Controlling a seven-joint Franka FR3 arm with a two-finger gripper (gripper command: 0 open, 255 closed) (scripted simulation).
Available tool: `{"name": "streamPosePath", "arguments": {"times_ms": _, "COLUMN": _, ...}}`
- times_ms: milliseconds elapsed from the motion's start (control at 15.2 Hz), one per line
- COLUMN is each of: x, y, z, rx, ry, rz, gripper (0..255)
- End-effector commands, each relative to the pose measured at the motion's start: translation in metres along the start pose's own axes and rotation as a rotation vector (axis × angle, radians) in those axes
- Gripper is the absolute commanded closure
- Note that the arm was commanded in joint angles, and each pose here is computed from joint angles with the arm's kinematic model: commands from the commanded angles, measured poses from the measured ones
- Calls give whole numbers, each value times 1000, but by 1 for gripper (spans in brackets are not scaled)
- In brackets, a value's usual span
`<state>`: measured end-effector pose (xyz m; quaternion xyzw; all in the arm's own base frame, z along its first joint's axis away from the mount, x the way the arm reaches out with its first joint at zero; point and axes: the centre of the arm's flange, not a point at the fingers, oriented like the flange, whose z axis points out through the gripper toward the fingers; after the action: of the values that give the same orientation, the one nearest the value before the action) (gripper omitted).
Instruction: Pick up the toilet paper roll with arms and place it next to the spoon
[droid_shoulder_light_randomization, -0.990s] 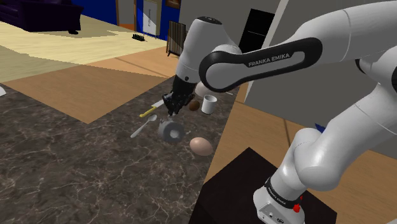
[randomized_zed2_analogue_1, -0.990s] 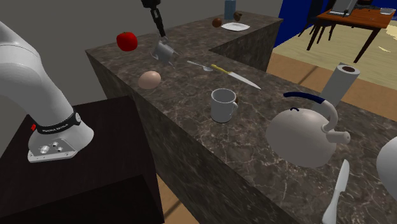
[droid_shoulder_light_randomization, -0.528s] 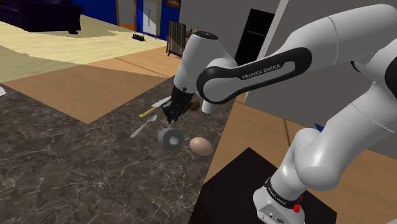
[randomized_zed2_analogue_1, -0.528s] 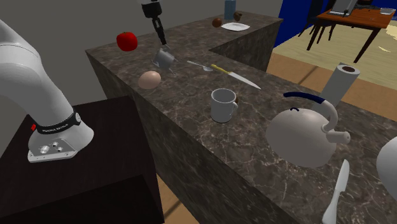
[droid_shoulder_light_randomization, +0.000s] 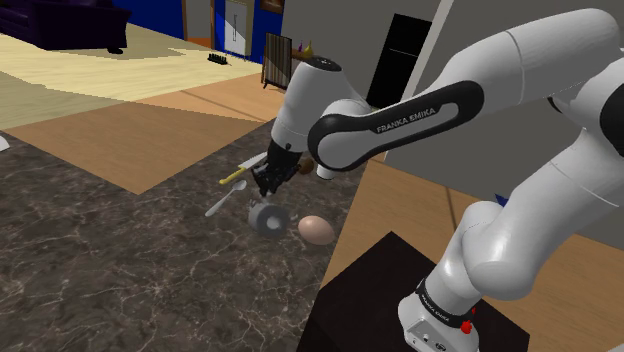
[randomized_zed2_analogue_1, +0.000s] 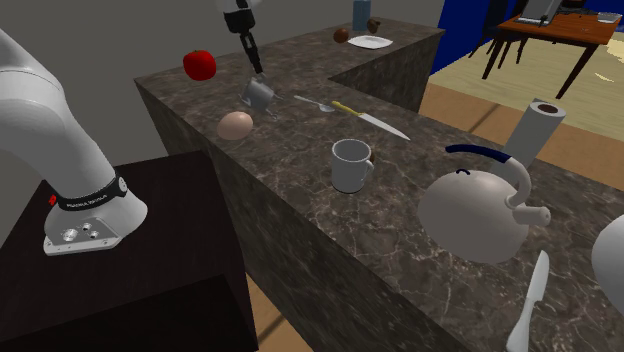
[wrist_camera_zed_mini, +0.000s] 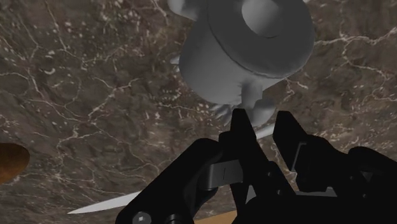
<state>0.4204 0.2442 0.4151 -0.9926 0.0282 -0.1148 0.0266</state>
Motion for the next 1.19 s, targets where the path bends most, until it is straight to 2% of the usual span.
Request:
{"name": "streamPosePath", "arguments": {"times_ms": 0, "x": -1, "y": 4, "z": 7, "rx": -11, "ry": -16, "rz": 5, "gripper": 255}}
{"name": "streamPosePath", "arguments": {"times_ms": 132, "x": -1, "y": 4, "z": 7, "rx": -11, "ry": -16, "rz": 5, "gripper": 255}}
{"name": "streamPosePath", "arguments": {"times_ms": 198, "x": 0, "y": 4, "z": 9, "rx": -11, "ry": -16, "rz": 4, "gripper": 0}}
{"name": "streamPosePath", "arguments": {"times_ms": 528, "x": -1, "y": 4, "z": 7, "rx": -11, "ry": -16, "rz": 5, "gripper": 0}}
{"name": "streamPosePath", "arguments": {"times_ms": 792, "x": -1, "y": 4, "z": -43, "rx": -11, "ry": -16, "rz": 5, "gripper": 0}}
{"name": "streamPosePath", "arguments": {"times_ms": 1122, "x": -1, "y": 4, "z": -43, "rx": -11, "ry": -16, "rz": 5, "gripper": 0}}
